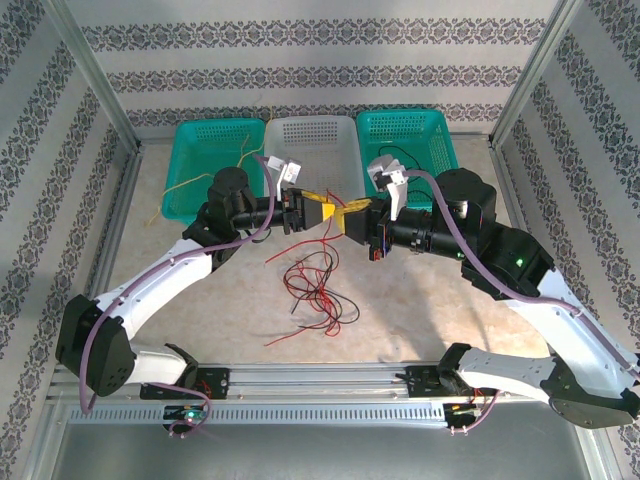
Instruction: Untangle the cables
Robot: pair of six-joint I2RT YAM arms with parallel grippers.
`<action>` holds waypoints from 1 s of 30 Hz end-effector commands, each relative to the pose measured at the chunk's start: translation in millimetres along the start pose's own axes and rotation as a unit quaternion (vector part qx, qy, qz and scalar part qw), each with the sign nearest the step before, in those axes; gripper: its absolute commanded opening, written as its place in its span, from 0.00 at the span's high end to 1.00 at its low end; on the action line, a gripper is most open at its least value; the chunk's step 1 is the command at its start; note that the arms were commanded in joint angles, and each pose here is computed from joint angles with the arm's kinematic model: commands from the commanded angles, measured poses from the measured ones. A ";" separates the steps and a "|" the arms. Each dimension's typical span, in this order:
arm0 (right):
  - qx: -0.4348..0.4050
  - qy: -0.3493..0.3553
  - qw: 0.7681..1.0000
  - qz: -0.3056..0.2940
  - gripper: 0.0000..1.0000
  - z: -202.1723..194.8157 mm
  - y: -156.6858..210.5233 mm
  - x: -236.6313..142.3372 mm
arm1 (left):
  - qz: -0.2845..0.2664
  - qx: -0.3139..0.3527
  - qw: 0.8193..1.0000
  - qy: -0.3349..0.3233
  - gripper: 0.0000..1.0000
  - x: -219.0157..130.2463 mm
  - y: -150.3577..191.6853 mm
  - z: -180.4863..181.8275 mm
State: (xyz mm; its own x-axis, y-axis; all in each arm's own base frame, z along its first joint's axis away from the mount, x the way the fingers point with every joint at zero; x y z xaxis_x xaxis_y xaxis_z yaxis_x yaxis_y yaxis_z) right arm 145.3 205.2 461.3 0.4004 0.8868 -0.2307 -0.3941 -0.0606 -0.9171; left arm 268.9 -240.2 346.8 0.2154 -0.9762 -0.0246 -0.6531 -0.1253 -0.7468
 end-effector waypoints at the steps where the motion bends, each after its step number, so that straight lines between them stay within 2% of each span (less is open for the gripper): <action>1: 0.005 -0.011 1.000 -0.016 1.00 1.1 -4.7 -1.8 | -0.009 0.012 1.000 0.014 0.71 3.9 0.3 -2.4; 3: 0.007 -0.009 1.000 -0.017 1.00 0.1 -4.4 -2.8 | -0.019 0.015 1.000 0.006 0.76 3.0 -2.1 -2.5; 6: 0.011 -0.002 1.000 -0.020 1.00 -2.2 -2.8 -4.7 | -0.050 0.023 0.998 -0.030 0.92 -2.1 -9.7 -1.9; 9: 0.019 0.008 1.000 -0.019 1.00 -6.8 1.2 -5.8 | -0.074 0.041 0.995 -0.053 1.00 -8.9 -16.2 -7.3; 12: 0.028 0.038 0.999 -0.011 1.00 -15.3 8.6 -6.4 | -0.080 0.067 0.993 -0.046 1.00 -14.1 -19.5 -17.2; 15: 0.039 0.082 0.996 0.006 1.00 -27.6 23.7 -5.7 | -0.093 0.081 0.989 -0.079 1.00 -21.3 -23.6 -19.7; 20: 0.061 0.189 0.979 0.038 1.00 -58.2 57.1 -4.0 | -0.101 0.103 0.987 -0.071 1.00 -27.7 -28.8 -33.0; 22: 0.067 0.225 0.971 0.048 0.93 -67.9 66.0 -5.5 | -0.104 0.104 0.987 -0.068 1.00 -29.0 -31.3 -36.7; 25: 0.072 0.278 0.956 0.050 0.72 -81.8 75.7 -10.1 | -0.104 0.100 0.986 -0.080 1.00 -30.8 -35.8 -39.8; 30: 0.107 0.374 0.920 0.050 0.58 -111.7 88.2 -27.8 | -0.068 0.116 0.987 -0.082 1.00 -32.8 -32.0 -46.1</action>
State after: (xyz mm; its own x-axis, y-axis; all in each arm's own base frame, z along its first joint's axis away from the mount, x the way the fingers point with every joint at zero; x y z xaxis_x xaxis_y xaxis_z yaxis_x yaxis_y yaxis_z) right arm 187.2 149.1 355.8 0.7151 0.4584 -0.5277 -0.5825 -0.0264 -0.8124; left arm 260.9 -215.7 388.5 0.4417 -0.8972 -0.0011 -0.4722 -0.2315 -0.8506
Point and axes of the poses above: each hand's point on the last joint's axis, 136 mm out from that joint toward the fingers, its own x axis out along the fingers, its own z axis along the line the jaws close on, y = z × x, the point moved 7 cm from there along -x, back along the fingers, and after that the axes turned 3 degrees about -x, right-handed, at the moved point
